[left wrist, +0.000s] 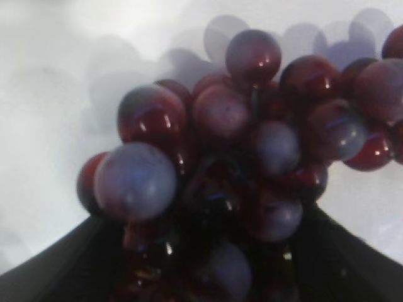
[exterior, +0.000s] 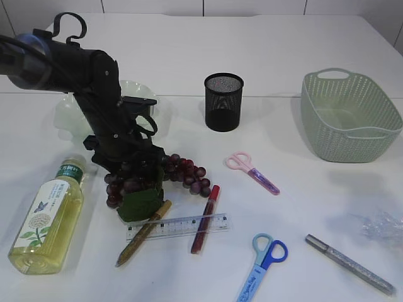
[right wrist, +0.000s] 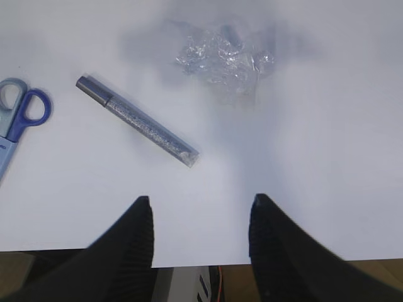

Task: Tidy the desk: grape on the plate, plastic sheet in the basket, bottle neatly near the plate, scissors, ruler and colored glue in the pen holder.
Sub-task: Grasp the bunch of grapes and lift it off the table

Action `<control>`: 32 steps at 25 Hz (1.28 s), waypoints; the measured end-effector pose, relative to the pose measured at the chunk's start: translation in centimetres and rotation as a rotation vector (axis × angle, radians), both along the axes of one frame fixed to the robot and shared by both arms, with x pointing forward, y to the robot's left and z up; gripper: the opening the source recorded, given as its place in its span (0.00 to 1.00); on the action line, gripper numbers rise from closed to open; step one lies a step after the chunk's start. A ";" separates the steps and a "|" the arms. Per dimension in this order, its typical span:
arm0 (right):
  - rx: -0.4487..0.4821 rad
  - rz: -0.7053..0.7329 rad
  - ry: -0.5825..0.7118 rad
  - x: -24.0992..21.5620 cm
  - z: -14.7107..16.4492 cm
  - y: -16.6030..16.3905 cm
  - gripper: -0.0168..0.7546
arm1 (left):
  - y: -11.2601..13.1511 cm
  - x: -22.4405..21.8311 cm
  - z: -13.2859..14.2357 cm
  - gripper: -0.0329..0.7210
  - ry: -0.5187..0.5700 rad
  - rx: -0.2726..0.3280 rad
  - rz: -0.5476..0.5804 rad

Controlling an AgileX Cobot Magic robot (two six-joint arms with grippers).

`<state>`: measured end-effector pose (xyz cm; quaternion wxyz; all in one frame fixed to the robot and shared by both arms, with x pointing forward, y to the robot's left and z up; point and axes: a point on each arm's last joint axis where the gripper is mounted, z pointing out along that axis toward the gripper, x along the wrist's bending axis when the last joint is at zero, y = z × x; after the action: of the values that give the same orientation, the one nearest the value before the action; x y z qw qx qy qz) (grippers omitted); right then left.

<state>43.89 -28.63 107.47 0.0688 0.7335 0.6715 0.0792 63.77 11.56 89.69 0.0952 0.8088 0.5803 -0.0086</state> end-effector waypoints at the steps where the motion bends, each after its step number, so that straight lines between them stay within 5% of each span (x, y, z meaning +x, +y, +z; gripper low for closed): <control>1: 0.000 0.002 0.000 0.0 0.0 0.0 0.54 | 0.0 0.0 -0.2 0.83 0.003 0.002 0.000; 4: -0.001 0.004 -0.002 0.0 0.1 0.0 0.54 | 0.0 0.0 -0.3 0.74 0.001 0.002 0.000; 10: -0.001 0.012 -0.024 0.2 0.7 0.0 0.54 | 0.0 0.1 -0.2 0.30 0.002 0.000 0.018; 19: -0.003 0.021 -0.029 0.3 0.8 0.0 0.54 | -0.3 -0.2 0.2 0.23 -0.001 0.019 -0.009; 32: -0.003 0.023 -0.031 0.3 0.8 0.0 0.54 | -3.0 -1.2 5.8 0.22 -0.082 -0.024 -0.078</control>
<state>44.18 -28.61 108.25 0.0793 0.7244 0.6789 0.0901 62.56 8.58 95.45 0.1282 0.8292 0.5438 0.0140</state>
